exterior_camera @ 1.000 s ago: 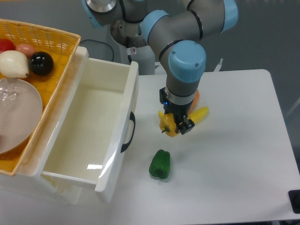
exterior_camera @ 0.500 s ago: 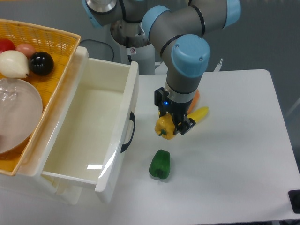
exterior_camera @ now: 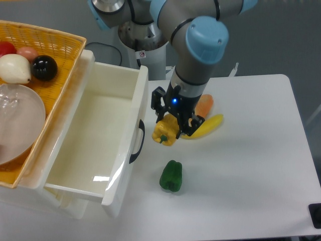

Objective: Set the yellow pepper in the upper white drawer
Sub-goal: 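Carry the yellow pepper over the open white drawer and lower it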

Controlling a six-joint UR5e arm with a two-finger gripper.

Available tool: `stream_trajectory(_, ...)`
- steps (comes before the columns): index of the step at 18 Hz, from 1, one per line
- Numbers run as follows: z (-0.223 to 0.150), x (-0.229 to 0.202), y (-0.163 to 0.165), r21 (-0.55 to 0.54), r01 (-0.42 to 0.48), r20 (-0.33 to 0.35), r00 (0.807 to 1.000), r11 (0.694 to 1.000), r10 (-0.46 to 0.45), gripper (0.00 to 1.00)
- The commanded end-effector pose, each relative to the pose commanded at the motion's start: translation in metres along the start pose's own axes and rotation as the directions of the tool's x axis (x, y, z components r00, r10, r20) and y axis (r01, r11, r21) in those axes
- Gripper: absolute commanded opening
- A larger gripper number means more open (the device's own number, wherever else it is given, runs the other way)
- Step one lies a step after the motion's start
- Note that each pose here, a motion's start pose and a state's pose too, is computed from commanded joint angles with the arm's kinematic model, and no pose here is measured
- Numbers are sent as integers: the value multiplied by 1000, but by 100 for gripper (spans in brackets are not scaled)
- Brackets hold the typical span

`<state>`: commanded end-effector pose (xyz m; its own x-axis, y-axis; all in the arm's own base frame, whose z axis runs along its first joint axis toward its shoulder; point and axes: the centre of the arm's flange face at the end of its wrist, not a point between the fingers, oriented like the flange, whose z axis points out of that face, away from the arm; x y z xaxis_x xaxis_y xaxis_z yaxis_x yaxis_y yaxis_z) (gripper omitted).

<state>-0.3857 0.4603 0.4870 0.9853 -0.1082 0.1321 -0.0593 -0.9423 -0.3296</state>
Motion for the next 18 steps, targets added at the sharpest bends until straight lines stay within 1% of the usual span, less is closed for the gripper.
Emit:
stream_trajectory(2, -7, -5, 5, 41, 41, -13, 999, 998, -40, 22)
stream_trajectory(6, -29, -3, 12, 136, 87, -51, 995, 987, -81, 22)
stream_trajectory(8, -36, 9, 11, 158, 155, -88, 986, 975, -143, 23)
stream_trajectory(9, -32, 12, 12, 151, 204, -120, 975, 967, -187, 23)
stream_trajectory(10, -31, 17, 12, 151, 230, -142, 968, 961, -209, 23)
stream_trajectory(13, -37, 32, 5, 165, 256, -158, 960, 953, -230, 23)
stream_trajectory(15, -35, 49, -5, 179, 287, -200, 947, 941, -251, 25)
stream_trajectory(16, -38, 57, -6, 184, 278, -195, 950, 943, -242, 26)
stream_trajectory(18, -39, 63, -8, 186, 275, -196, 951, 943, -239, 26)
